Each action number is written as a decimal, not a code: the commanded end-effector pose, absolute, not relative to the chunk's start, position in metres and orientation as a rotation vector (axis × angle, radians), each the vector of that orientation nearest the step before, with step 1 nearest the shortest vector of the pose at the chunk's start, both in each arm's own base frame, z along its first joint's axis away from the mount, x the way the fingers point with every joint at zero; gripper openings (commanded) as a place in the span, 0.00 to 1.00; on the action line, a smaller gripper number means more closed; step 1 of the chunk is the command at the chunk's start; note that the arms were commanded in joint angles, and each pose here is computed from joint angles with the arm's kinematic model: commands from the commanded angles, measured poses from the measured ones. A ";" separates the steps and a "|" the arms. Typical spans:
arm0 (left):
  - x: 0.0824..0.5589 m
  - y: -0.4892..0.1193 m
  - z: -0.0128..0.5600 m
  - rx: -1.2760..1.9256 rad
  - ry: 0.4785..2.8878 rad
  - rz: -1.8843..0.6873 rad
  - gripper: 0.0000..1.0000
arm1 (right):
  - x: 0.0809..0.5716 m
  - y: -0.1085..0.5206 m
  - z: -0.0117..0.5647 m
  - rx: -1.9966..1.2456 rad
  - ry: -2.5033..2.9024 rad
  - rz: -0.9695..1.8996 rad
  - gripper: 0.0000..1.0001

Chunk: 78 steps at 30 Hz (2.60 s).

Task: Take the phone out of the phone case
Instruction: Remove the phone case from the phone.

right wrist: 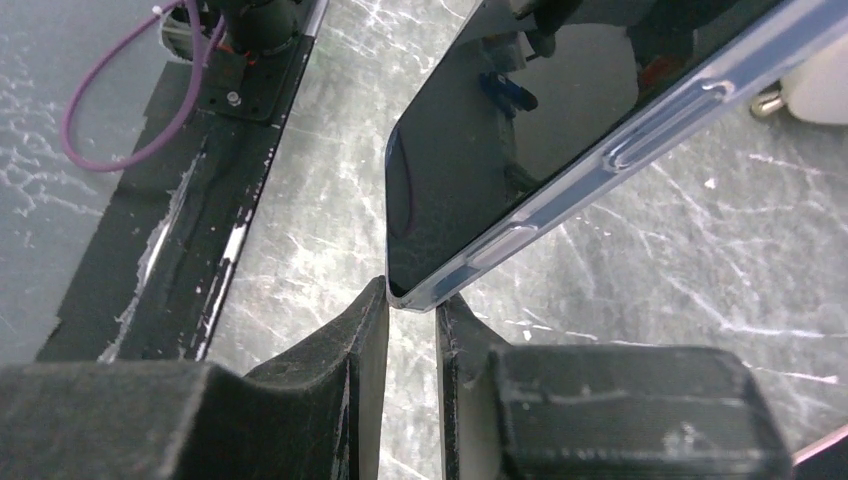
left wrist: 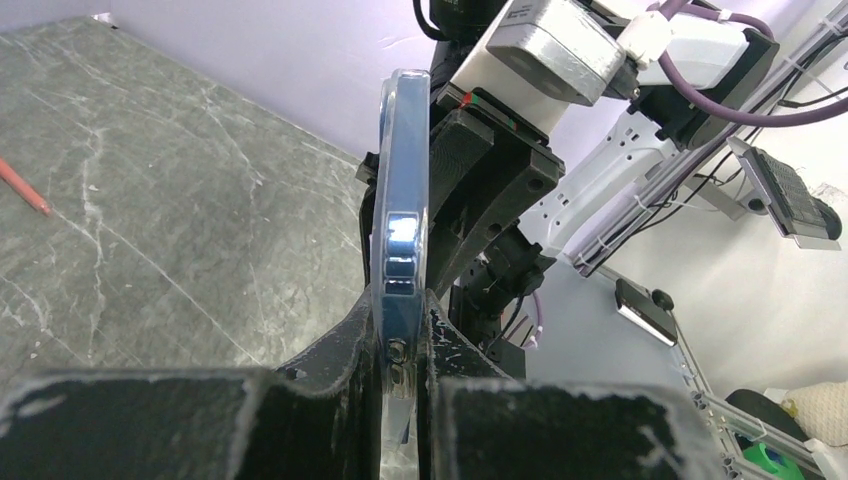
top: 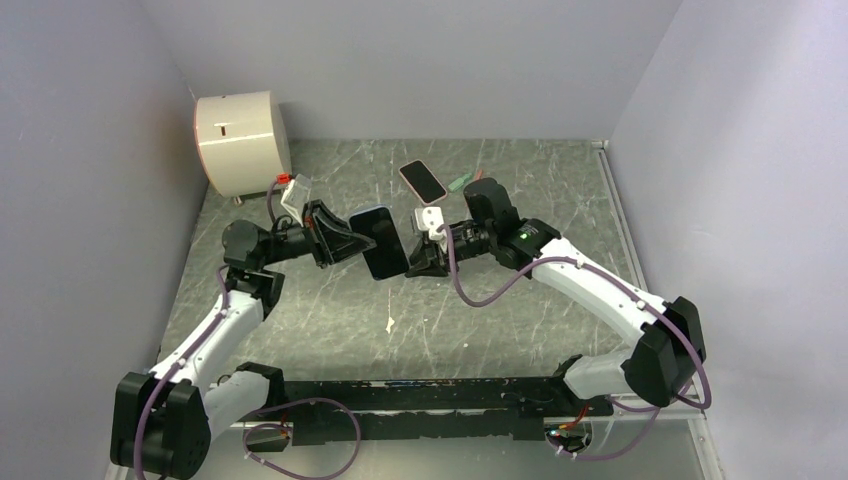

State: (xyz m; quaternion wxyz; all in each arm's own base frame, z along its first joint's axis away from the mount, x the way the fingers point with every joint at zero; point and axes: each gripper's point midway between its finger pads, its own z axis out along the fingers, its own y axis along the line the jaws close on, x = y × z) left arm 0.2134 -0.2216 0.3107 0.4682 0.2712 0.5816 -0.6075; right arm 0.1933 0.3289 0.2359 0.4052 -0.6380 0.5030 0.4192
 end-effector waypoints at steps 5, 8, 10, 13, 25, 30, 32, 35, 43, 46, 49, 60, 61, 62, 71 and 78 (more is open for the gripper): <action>0.199 -0.221 0.349 0.678 1.313 -1.498 0.03 | 0.199 0.338 0.268 -1.765 0.917 0.908 0.00; 0.195 -0.221 0.352 0.687 1.301 -1.503 0.03 | 0.202 0.340 0.265 -1.815 0.904 0.906 0.00; 0.192 -0.221 0.354 0.696 1.292 -1.506 0.03 | 0.204 0.342 0.266 -1.839 0.890 0.900 0.00; 0.189 -0.222 0.356 0.706 1.284 -1.513 0.03 | 0.207 0.345 0.266 -1.870 0.870 0.898 0.00; 0.185 -0.223 0.358 0.717 1.250 -1.500 0.03 | 0.217 0.363 0.259 -1.908 0.863 0.837 0.00; 0.197 -0.218 0.352 0.646 1.288 -1.393 0.03 | 0.219 0.349 0.257 -1.805 0.934 0.822 0.05; 0.200 -0.215 0.351 0.623 1.283 -1.347 0.03 | 0.218 0.339 0.261 -1.740 0.964 0.850 0.17; 0.202 -0.211 0.350 0.604 1.271 -1.307 0.03 | 0.209 0.326 0.268 -1.635 0.980 0.902 0.32; 0.202 -0.210 0.349 0.608 1.263 -1.286 0.02 | 0.181 0.310 0.275 -1.515 0.986 0.998 0.51; 0.198 -0.212 0.348 0.636 1.248 -1.308 0.02 | 0.180 0.310 0.283 -1.484 0.993 1.015 0.53; 0.195 -0.213 0.350 0.657 1.226 -1.314 0.03 | 0.181 0.314 0.292 -1.453 0.985 1.047 0.53; 0.193 -0.214 0.350 0.676 1.213 -1.327 0.03 | 0.179 0.327 0.288 -1.488 1.025 1.201 0.52; 0.192 -0.215 0.350 0.679 1.212 -1.331 0.02 | 0.179 0.328 0.287 -1.489 1.025 1.202 0.52; 0.192 -0.215 0.350 0.683 1.210 -1.333 0.02 | 0.180 0.329 0.288 -1.489 1.021 1.200 0.52; 0.194 -0.215 0.350 0.686 1.208 -1.333 0.02 | 0.185 0.336 0.294 -1.500 0.991 1.221 0.46; 0.199 -0.215 0.349 0.673 1.213 -1.306 0.02 | 0.191 0.340 0.287 -1.529 1.002 1.216 0.36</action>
